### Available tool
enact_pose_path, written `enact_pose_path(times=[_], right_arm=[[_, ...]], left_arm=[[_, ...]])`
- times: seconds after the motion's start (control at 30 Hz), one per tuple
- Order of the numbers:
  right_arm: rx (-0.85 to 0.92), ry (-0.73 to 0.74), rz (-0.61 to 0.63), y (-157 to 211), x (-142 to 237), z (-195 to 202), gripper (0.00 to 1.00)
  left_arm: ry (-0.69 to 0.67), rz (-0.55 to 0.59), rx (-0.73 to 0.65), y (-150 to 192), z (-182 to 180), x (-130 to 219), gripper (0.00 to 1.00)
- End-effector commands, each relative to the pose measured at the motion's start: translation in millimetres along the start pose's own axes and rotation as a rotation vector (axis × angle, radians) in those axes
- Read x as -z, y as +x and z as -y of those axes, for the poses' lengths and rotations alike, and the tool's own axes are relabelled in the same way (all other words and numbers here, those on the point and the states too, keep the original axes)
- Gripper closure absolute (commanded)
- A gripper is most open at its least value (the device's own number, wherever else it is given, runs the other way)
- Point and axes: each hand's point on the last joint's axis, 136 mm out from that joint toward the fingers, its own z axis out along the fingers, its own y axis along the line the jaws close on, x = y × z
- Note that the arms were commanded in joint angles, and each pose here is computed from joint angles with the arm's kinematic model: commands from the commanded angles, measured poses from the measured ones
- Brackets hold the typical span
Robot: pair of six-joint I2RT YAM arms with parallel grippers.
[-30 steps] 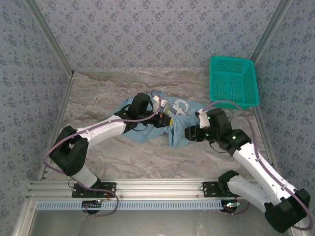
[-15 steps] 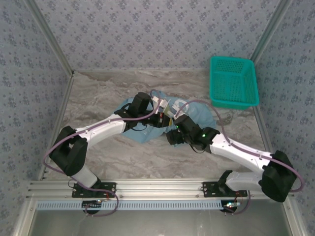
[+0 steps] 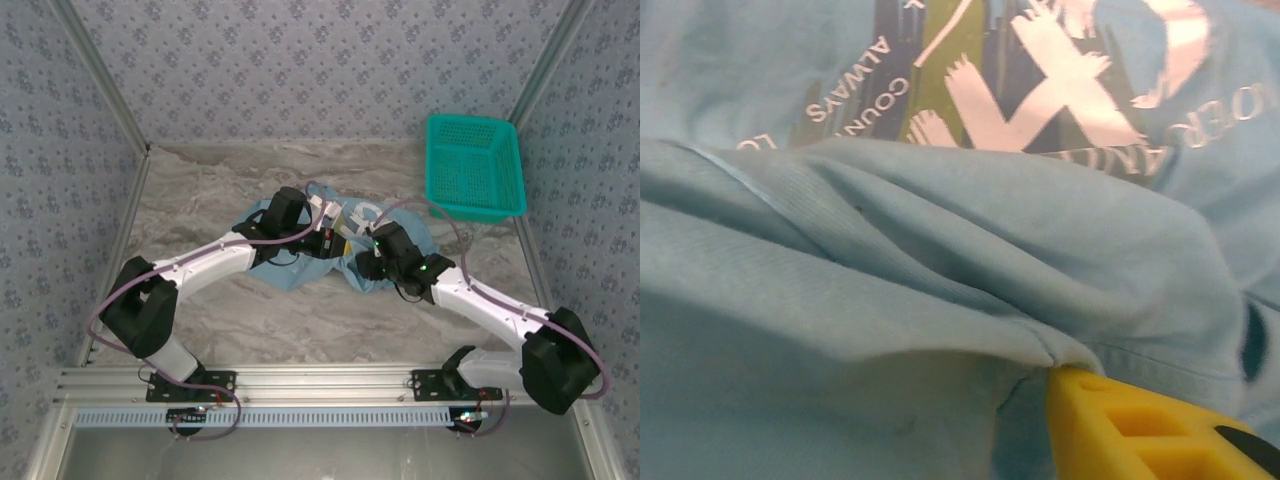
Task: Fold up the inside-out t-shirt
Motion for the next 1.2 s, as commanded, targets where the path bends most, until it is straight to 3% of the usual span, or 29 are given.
enact_pose_path(times=[0.0,0.13,0.2,0.37,0.47,0.63,0.8,0.93,1.17], right_arm=[[0.011,-0.151,0.008,-4.6,-1.6,-24.2,0.64],[-0.003,-0.339,-0.006,-1.0,23.2,-36.5,0.91],[-0.021,-0.445,0.002,0.3,44.3,-41.9,0.99],[-0.090,-0.694,0.065,-9.2,90.8,-53.3,1.00],[-0.134,-0.801,0.126,-22.6,105.1,-55.8,1.00],[-0.179,-0.843,0.173,-39.5,107.8,-50.7,1.00],[-0.196,-0.831,0.171,-43.2,101.3,-47.3,1.00],[-0.195,-0.808,0.164,-42.1,97.8,-44.1,1.00],[-0.202,-0.783,0.164,-42.6,97.5,-40.0,1.00]], left_arm=[[0.072,0.050,-0.056,-15.2,28.4,14.7,1.00],[-0.026,0.075,-0.050,-19.9,7.9,19.2,1.00],[-0.102,0.101,-0.033,-24.6,-10.5,23.3,1.00],[-0.333,0.133,-0.051,-34.8,-57.1,30.4,0.98],[-0.415,0.158,-0.071,-40.1,-72.2,33.1,0.89],[-0.506,0.194,-0.126,-37.2,-76.4,49.0,0.59],[-0.381,0.226,-0.270,-19.6,-37.7,62.3,0.49],[-0.140,0.166,-0.441,6.0,12.2,48.4,0.50],[0.000,0.027,-0.606,27.4,46.9,15.6,0.54]])
